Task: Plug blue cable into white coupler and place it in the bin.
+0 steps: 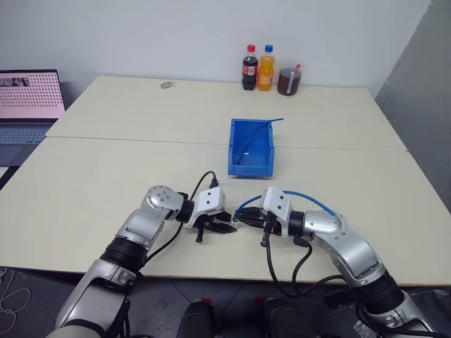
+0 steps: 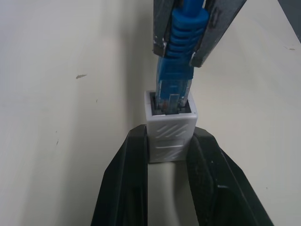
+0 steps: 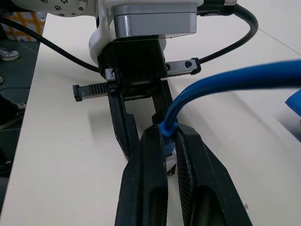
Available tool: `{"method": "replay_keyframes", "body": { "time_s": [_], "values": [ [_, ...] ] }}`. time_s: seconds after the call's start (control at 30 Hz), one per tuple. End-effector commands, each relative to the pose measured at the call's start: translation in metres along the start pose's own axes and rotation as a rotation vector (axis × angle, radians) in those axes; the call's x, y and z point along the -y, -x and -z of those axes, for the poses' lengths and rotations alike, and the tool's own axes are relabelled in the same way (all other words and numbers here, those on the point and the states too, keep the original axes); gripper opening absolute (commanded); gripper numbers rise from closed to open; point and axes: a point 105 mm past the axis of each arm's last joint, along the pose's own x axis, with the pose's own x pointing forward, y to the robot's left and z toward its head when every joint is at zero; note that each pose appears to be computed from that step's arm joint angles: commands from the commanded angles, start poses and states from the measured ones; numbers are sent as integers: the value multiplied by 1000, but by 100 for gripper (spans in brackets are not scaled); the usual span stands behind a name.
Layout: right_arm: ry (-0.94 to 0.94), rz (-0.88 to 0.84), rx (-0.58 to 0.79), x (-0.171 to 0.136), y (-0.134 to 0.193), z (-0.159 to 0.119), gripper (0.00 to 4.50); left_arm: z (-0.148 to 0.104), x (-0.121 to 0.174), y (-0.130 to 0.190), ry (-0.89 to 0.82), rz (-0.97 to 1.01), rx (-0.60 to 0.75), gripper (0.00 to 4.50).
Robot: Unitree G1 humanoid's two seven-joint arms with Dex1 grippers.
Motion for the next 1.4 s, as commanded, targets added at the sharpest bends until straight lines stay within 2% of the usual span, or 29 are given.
{"method": "replay_keyframes", "body": {
  "time_s": [0.03, 0.23, 0.67, 0.93, 1.0, 1.13, 1.4],
  "values": [
    [-70, -52, -79, -9, 2, 20, 1, 17, 13, -8, 40, 57, -59, 80],
    [-117, -85, -168, -16, 3, 36, 1, 17, 13, -8, 41, 54, -56, 80],
    [-78, -147, -277, -20, -3, 45, 1, 14, 12, -11, 46, 59, -47, 80],
    [-25, -51, -176, -2, 2, 23, 1, 20, 5, -10, 24, -15, -58, 80],
    [-14, -26, -159, 2, 4, 18, 1, 22, 2, -8, 4, -36, -71, 151],
    [-5, 25, -114, 11, 13, 3, 1, 23, -2, 5, 27, -91, -44, 235],
    [-37, 79, 2, 16, 21, -27, 1, -4, -5, 36, 82, -224, 85, 406]
  ]
}}
